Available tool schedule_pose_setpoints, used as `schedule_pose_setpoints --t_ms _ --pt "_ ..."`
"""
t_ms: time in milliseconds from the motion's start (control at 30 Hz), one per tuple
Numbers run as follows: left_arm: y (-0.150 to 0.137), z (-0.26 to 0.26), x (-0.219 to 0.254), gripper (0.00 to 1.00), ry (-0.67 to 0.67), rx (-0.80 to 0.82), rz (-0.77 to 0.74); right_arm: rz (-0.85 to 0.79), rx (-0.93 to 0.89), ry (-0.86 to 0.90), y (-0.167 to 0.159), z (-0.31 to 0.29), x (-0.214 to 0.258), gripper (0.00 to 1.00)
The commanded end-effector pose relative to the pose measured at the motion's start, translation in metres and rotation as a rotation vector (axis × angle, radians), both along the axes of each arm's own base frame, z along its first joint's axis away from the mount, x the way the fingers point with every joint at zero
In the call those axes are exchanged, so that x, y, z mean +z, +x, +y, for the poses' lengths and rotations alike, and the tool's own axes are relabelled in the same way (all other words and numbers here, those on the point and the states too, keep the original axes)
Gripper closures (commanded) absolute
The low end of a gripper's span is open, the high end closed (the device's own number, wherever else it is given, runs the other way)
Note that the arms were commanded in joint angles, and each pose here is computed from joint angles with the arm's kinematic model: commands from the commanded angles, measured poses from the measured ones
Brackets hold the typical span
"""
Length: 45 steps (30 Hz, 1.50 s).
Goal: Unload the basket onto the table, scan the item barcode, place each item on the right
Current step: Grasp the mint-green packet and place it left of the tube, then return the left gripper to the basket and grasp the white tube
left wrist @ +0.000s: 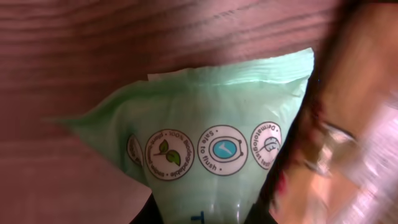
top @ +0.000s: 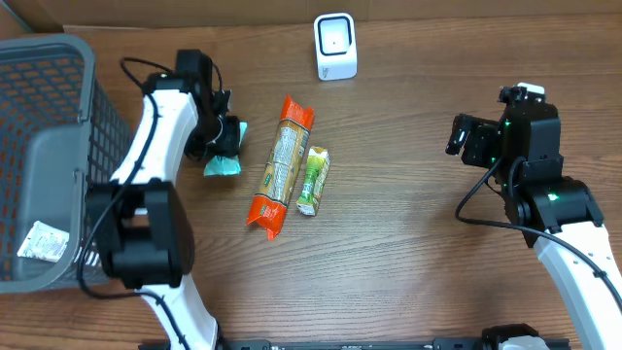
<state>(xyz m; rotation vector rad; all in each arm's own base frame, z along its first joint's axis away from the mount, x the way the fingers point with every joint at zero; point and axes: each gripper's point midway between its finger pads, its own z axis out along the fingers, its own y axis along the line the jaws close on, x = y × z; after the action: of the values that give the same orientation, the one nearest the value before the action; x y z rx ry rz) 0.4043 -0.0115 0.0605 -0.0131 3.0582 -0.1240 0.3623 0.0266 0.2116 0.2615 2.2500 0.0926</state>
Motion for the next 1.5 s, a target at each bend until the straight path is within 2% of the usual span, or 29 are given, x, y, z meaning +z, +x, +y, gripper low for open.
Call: schedule_pose_setpoints --t_ms 0,200,367,467,633,700,767,800,867,933,1100,1233,1333,1467 --pt "-0.004 -0.019 -0.035 0.96 -0.022 -0.070 0.062 -0.029 -0.014 0.000 0.003 -0.002 0.011 0.00" --pt "-0.011 -0.084 -0.058 0.96 -0.191 -0.085 0.124 -0.029 -0.014 0.000 0.004 -0.002 0.011 0.00" --pt "-0.022 -0.125 -0.059 0.96 -0.196 -0.072 0.153 -0.029 -0.014 0.000 0.004 -0.002 0.011 0.00" --pt "-0.031 -0.148 -0.060 0.89 -0.187 -0.117 0.162 -0.029 -0.014 0.000 0.004 -0.002 0.011 0.00" --pt "-0.031 -0.146 -0.059 0.73 -0.141 -0.116 0.155 -0.029 -0.014 0.000 0.004 -0.002 0.011 0.00" --pt "-0.026 -0.134 -0.055 0.52 -0.113 -0.097 0.151 -0.029 -0.014 0.000 0.004 -0.002 0.011 0.00" --pt "-0.020 -0.127 -0.046 0.27 -0.094 -0.086 0.142 -0.029 -0.014 0.000 0.004 -0.002 0.011 0.00" --pt "-0.015 -0.123 -0.039 0.18 -0.078 -0.080 0.134 -0.029 -0.014 0.000 0.004 -0.002 0.011 0.00" --pt "-0.005 -0.117 -0.019 0.09 -0.040 -0.077 0.106 -0.029 -0.014 0.000 0.004 -0.002 0.011 0.00" --pt "0.009 -0.113 0.009 0.03 -0.004 -0.075 0.056 -0.029 -0.014 0.000 0.004 -0.002 0.011 0.00" --pt "0.037 -0.120 0.090 0.02 -0.021 -0.093 -0.136 -0.029 -0.014 0.000 0.004 -0.002 0.011 0.00" --pt "0.047 -0.123 0.147 0.02 -0.052 -0.096 -0.279 -0.029 -0.014 0.000 0.004 -0.002 0.011 0.00" --pt "0.044 -0.121 0.191 0.00 -0.064 -0.124 -0.383 -0.029 -0.014 0.000 0.004 -0.002 0.011 0.00" --pt "0.024 -0.115 0.248 0.00 -0.061 -0.194 -0.510 -0.029 -0.014 0.000 0.004 -0.002 0.011 0.00"
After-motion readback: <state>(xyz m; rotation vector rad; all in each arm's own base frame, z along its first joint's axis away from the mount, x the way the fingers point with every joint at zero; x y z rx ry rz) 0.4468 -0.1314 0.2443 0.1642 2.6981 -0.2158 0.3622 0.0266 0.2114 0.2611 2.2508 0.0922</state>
